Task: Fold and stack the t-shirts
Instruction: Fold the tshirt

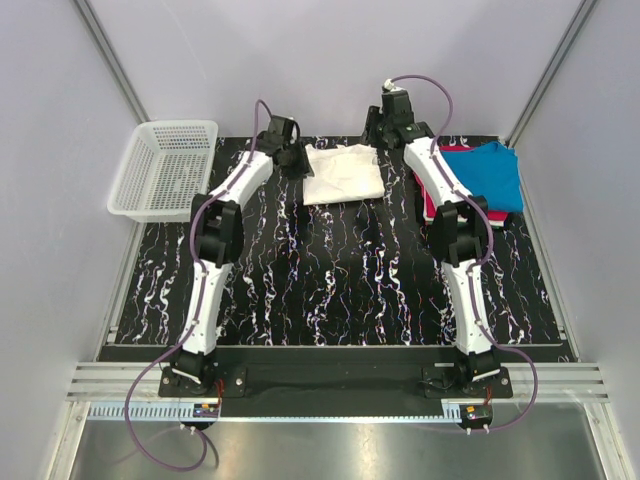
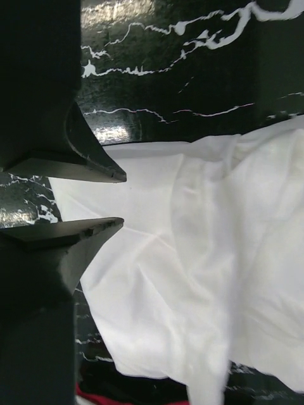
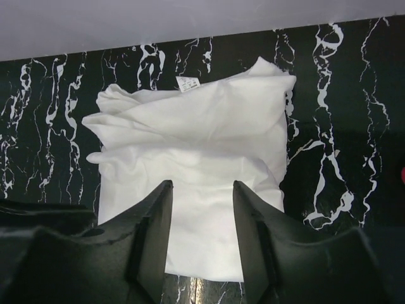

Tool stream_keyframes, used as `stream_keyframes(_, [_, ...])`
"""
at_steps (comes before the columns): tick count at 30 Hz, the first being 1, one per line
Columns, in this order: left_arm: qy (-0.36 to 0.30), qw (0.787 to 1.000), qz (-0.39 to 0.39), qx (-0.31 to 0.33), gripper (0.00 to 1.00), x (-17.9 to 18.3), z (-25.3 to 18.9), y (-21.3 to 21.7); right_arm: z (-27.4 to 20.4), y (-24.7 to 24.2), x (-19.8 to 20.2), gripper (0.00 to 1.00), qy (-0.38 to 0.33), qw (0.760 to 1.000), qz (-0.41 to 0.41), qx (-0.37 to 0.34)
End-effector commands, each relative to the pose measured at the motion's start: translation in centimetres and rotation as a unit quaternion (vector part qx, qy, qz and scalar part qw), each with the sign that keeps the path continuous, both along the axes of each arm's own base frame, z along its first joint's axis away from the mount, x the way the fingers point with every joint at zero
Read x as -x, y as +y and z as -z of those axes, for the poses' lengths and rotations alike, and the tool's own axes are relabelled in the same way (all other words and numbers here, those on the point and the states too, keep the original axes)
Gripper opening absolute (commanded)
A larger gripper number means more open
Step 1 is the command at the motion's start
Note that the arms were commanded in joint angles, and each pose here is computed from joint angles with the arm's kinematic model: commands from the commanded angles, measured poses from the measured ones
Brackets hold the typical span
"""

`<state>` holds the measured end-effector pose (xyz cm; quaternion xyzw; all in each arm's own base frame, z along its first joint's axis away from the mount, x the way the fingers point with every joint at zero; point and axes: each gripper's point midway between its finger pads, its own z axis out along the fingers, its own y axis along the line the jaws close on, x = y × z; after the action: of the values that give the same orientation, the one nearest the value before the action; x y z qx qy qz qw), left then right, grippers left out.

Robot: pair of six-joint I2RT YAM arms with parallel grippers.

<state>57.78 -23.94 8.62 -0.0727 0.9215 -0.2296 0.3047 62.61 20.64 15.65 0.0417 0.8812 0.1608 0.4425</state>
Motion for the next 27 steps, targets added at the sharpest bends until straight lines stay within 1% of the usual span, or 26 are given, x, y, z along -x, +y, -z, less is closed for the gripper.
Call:
stream_keyframes(1, [-0.039, 0.996, 0.074, 0.028, 0.31, 2.5, -5.0, -3.4, -7.8, -1.0, -0.5, 0.48, -0.084, 0.996, 0.006, 0.011])
stream_keyframes(4, [-0.027, 0.994, 0.095, 0.042, 0.29, 3.6, -4.7, -4.9, -8.0, -0.9, 0.6, 0.47, -0.072, 0.997, -0.008, 0.007])
stream_keyframes(5, [-0.028, 0.994, 0.099, 0.042, 0.29, 3.8, -4.9, -5.3, -8.0, -0.4, 1.1, 0.47, -0.065, 0.998, -0.016, -0.005])
stream_keyframes(7, [-0.028, 0.993, 0.103, 0.039, 0.29, 4.1, -5.0, -5.6, -7.1, 0.1, 2.5, 0.47, -0.042, 0.998, -0.033, -0.015])
stream_keyframes(8, [-0.029, 0.993, 0.108, 0.038, 0.29, 4.3, -5.0, -6.0, -5.5, 0.0, 3.1, 0.47, -0.021, 0.999, -0.034, -0.017])
stream_keyframes(10, [-0.025, 0.993, 0.11, 0.04, 0.29, 4.4, -4.7, -6.2, -4.3, 0.6, 3.8, 0.47, -0.003, 0.999, -0.045, -0.024])
stream_keyframes(11, [-0.022, 0.993, 0.111, 0.041, 0.29, 4.4, -4.4, -6.2, -2.7, 0.7, 4.5, 0.47, 0.018, 0.998, -0.051, -0.028])
stream_keyframes(14, [-0.006, 0.993, 0.112, 0.038, 0.27, 4.9, -3.1, -6.2, 0.2, 0.8, 5.5, 0.45, 0.053, 0.997, -0.053, -0.028])
stream_keyframes(20, [0.011, 0.993, 0.113, 0.018, 0.25, 5.4, -0.8, -5.7, 5.0, 0.4, 6.2, 0.45, 0.093, 0.994, -0.052, -0.007])
stream_keyframes(27, [0.016, 0.994, 0.106, 0.004, 0.24, 4.8, 0.6, -5.4, 7.5, 0.5, 5.6, 0.45, 0.107, 0.993, -0.056, 0.0])
